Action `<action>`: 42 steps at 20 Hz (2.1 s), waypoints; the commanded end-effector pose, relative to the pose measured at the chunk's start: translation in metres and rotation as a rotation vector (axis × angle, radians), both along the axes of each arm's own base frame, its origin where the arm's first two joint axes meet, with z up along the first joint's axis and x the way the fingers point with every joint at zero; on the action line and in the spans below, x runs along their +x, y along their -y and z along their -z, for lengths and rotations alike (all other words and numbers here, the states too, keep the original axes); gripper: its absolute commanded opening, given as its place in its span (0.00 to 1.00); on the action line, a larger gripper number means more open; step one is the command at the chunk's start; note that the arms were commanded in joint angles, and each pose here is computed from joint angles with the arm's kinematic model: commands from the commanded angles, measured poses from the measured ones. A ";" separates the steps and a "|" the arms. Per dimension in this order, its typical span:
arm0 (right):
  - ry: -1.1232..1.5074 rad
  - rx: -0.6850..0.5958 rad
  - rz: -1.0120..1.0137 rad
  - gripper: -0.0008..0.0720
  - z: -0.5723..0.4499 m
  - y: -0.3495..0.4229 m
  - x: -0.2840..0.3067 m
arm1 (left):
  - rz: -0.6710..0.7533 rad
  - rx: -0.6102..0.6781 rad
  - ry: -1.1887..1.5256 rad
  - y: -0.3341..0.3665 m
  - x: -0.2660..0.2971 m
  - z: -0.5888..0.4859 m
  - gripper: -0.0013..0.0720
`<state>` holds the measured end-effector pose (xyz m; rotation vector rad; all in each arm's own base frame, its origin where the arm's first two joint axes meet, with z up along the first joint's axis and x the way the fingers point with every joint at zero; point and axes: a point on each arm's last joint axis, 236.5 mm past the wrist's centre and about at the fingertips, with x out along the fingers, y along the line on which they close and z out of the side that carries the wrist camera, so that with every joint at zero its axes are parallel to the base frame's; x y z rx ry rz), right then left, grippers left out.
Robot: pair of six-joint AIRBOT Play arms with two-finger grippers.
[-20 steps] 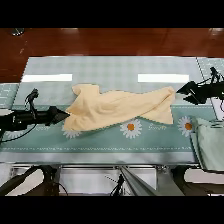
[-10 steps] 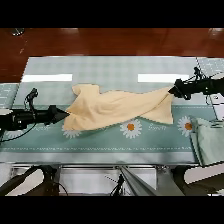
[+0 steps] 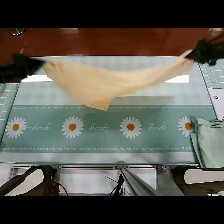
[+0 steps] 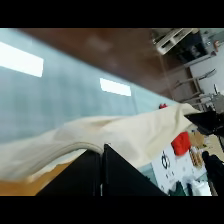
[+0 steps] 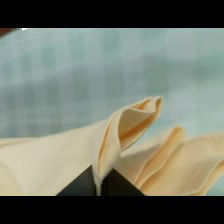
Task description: Fold the shirts.
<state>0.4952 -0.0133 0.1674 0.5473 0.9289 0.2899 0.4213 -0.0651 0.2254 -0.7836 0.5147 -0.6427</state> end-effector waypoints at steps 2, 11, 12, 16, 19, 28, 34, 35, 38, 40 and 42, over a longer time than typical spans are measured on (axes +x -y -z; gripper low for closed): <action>0.313 -0.122 -0.008 0.04 -0.157 -0.016 -0.051 | -0.020 0.081 0.434 0.004 -0.028 -0.201 0.05; 0.569 -0.405 0.042 0.05 -0.263 -0.053 -0.254 | -0.607 0.723 0.669 -0.051 -0.176 -0.326 0.05; 0.555 -0.425 0.070 0.05 -0.256 -0.050 -0.270 | -0.644 0.767 0.654 -0.053 -0.189 -0.324 0.05; 0.401 -0.441 0.117 0.05 -0.183 -0.043 -0.312 | -0.679 0.872 0.525 -0.071 -0.206 -0.291 0.05; 0.182 -0.388 0.079 0.05 -0.089 -0.046 -0.319 | -0.534 0.914 0.334 -0.070 -0.175 -0.220 0.05; -0.157 -0.201 0.101 0.05 0.134 -0.039 -0.227 | -0.241 0.804 -0.344 -0.050 -0.043 0.098 0.05; -0.225 -0.056 0.134 0.05 0.198 -0.030 -0.099 | -0.247 0.457 -0.417 -0.006 0.044 0.163 0.05; -0.252 -0.028 0.127 0.05 0.206 -0.030 -0.079 | -0.249 0.417 -0.434 -0.002 0.051 0.170 0.05; -0.305 0.094 0.086 0.26 0.214 -0.041 -0.029 | -0.248 0.359 -0.473 0.005 0.060 0.187 0.08; -0.328 0.127 0.037 0.87 0.206 -0.037 -0.015 | -0.174 0.415 -0.481 0.006 0.049 0.193 0.83; -0.327 0.130 0.010 0.87 0.182 -0.016 -0.016 | -0.104 0.477 -0.522 -0.017 0.032 0.191 0.98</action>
